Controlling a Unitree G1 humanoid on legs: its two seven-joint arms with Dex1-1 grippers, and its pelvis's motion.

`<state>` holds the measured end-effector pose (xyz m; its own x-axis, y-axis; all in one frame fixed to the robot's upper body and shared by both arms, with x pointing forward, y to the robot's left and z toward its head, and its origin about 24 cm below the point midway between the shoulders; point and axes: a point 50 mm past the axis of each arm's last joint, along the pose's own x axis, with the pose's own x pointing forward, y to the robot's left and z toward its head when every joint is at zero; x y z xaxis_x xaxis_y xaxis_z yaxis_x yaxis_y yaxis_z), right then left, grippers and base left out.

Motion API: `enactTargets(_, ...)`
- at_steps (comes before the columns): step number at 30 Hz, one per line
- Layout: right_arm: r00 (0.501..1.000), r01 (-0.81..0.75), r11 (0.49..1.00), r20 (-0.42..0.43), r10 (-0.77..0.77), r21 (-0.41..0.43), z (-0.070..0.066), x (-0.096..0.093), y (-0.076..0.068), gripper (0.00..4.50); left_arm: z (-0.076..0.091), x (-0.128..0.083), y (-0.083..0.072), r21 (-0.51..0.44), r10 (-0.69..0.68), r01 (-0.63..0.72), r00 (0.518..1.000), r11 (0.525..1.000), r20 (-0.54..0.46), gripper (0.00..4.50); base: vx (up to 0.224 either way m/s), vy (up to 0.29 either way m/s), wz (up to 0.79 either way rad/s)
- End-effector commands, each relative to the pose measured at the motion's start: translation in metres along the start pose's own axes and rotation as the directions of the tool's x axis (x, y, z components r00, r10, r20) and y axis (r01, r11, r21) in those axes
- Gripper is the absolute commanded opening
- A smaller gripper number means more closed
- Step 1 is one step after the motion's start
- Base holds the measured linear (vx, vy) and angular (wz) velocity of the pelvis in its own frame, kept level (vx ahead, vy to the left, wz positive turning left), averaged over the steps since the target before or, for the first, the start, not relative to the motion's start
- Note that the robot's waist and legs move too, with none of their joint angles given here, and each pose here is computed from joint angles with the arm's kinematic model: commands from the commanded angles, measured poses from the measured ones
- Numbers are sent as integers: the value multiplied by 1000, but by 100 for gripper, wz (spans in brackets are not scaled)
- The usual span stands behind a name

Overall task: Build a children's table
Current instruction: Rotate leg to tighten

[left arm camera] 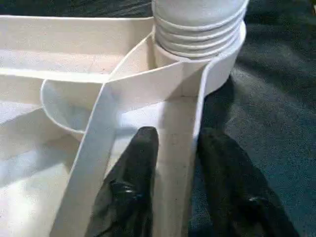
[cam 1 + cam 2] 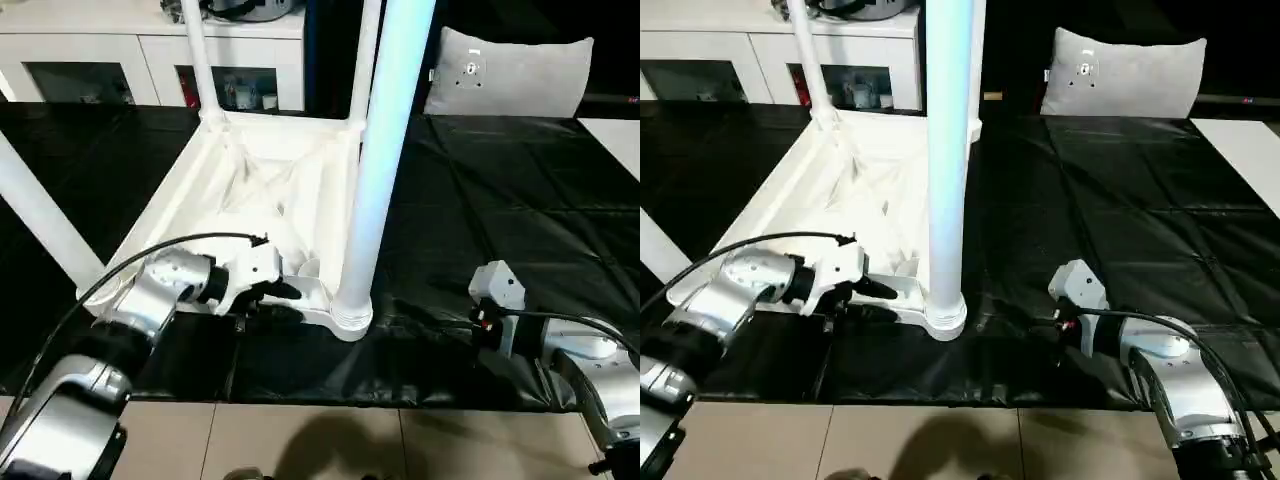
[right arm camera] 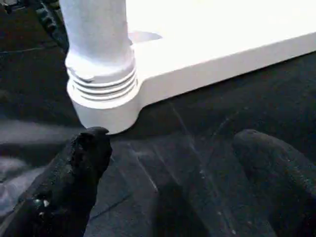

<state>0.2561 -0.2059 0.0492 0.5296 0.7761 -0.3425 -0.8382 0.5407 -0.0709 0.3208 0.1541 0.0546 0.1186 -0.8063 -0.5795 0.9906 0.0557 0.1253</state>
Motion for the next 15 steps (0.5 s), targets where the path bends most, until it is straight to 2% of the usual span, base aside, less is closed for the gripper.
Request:
enactTargets(1,1000,-18,1000,6,18,-8,3,-1,3,450,2,-4,5,26,1,0,999,1000,-38,107,0,0,0)
enactTargets(10,1000,-20,1000,8,20,-1,3,-2,4,450,-2,-3,6,30,-53,55,996,998,-70,24,0,0,0)
enactTargets(15,999,-40,999,32,40,-2,8,1,4,450,1,-1,5,8,-82,82,997,997,-12,2,0,0,0)
